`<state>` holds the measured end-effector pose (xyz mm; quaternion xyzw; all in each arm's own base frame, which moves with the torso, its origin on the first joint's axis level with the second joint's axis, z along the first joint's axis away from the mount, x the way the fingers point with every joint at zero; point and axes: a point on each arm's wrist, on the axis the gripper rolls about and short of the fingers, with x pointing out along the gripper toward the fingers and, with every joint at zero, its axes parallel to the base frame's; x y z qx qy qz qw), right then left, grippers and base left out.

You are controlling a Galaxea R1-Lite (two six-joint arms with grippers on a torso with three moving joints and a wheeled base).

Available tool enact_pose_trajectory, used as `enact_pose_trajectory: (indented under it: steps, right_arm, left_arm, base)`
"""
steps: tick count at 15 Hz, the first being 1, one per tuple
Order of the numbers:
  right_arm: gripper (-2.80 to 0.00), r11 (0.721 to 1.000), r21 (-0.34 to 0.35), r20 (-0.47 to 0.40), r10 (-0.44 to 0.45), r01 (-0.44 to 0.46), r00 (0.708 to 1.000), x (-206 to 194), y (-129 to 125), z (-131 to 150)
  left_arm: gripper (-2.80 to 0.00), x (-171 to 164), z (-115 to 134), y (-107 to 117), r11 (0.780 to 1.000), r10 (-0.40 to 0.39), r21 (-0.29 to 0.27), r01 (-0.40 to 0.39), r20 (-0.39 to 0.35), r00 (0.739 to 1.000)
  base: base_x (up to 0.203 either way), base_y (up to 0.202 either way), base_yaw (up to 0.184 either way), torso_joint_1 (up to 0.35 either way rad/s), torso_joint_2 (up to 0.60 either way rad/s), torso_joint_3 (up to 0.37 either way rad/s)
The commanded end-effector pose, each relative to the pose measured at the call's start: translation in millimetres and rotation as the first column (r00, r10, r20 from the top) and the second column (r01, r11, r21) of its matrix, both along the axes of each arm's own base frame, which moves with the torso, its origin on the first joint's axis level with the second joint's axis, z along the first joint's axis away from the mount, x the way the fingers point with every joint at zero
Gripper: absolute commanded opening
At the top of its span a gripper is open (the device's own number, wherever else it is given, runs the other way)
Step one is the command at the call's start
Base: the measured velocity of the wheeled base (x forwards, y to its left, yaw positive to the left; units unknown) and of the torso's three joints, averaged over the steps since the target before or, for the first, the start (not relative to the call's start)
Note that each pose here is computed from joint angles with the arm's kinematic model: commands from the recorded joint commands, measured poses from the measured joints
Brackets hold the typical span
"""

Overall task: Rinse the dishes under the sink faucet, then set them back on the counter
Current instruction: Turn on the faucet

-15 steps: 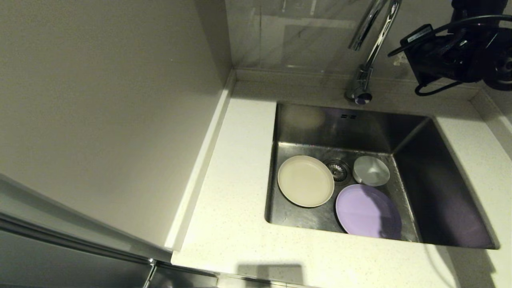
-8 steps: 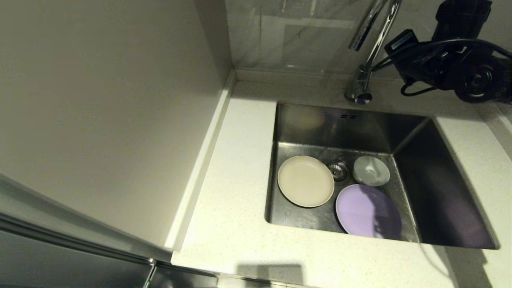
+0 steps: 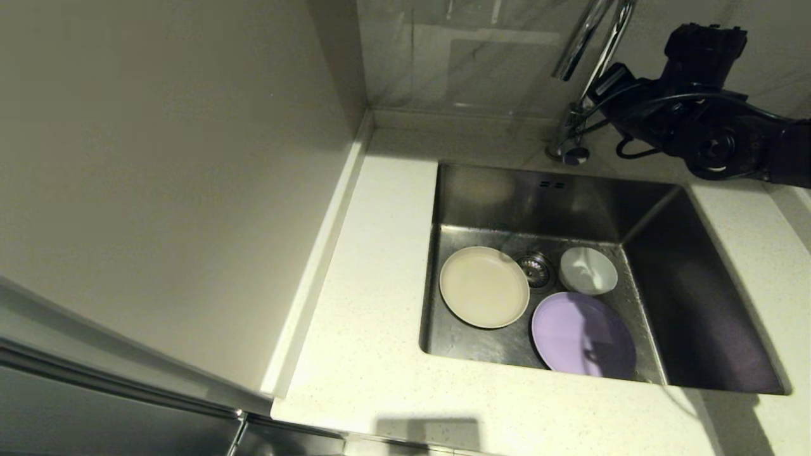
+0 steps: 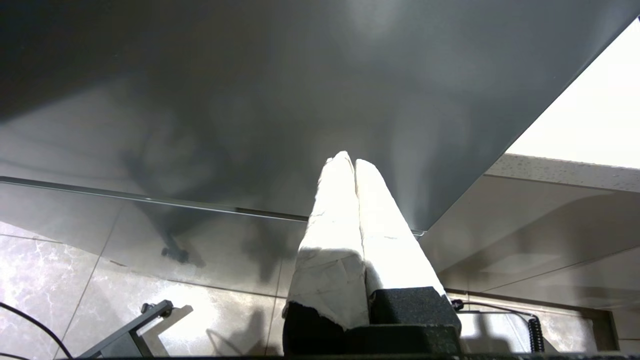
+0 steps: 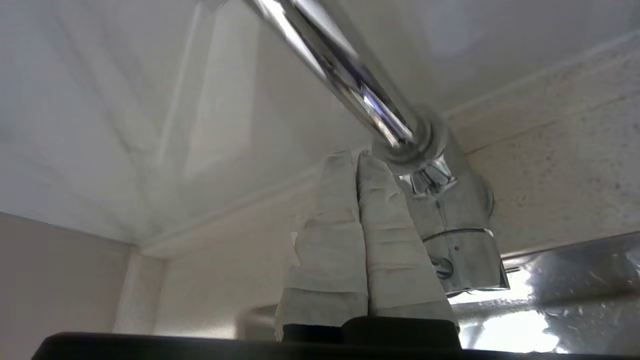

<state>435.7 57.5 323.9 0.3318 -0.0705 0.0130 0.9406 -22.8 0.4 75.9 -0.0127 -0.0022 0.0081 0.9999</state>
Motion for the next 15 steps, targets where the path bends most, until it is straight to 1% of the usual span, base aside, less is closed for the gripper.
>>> enact_pose_trajectory:
  steps: [1, 7, 9, 12, 13, 15]
  right_arm:
    - [-2.80, 1.000, -0.010, -0.012, 0.000, 0.000, 1.000, 5.2, 0.8, -6.7]
    - [-2.80, 0.999, -0.035, -0.025, 0.020, -0.021, 0.999, 7.6, 1.7, -10.7]
    - [-2.80, 0.998, -0.057, -0.026, 0.030, -0.032, 0.999, 6.9, 1.2, -9.9]
    - [-2.80, 0.996, -0.086, -0.025, 0.020, -0.023, 0.999, 6.1, -5.3, -8.4]
    - [-2.80, 0.996, -0.092, -0.031, 0.016, -0.019, 0.999, 5.6, -7.1, -8.8]
    - [-2.80, 0.993, -0.116, -0.077, 0.013, -0.022, 0.997, 4.0, -12.3, -12.2]
  left_arm:
    - [-2.80, -0.2, 0.0, 0.0, 1.000, 0.001, 0.000, -0.001, 0.003, 1.000]
    - [-2.80, -0.2, 0.0, 0.0, 1.000, 0.000, 0.000, 0.000, 0.003, 1.000]
    - [-2.80, -0.2, 0.0, 0.0, 1.000, 0.001, -0.001, -0.001, 0.003, 1.000]
    - [-2.80, -0.2, 0.0, 0.0, 1.000, 0.001, 0.001, -0.001, 0.003, 1.000]
    - [-2.80, -0.2, 0.0, 0.0, 1.000, 0.001, 0.000, -0.001, 0.003, 1.000]
    - [-2.80, -0.3, -0.1, 0.0, 1.000, 0.001, 0.001, -0.001, 0.005, 1.000]
  base:
    - [0.000, 0.000, 0.000, 0.000, 0.00, 0.000]
    - [0.000, 0.000, 0.000, 0.000, 0.00, 0.000]
    - [0.000, 0.000, 0.000, 0.000, 0.00, 0.000]
    - [0.000, 0.000, 0.000, 0.000, 0.00, 0.000]
    - [0.000, 0.000, 0.000, 0.000, 0.00, 0.000]
    - [0.000, 0.000, 0.000, 0.000, 0.00, 0.000]
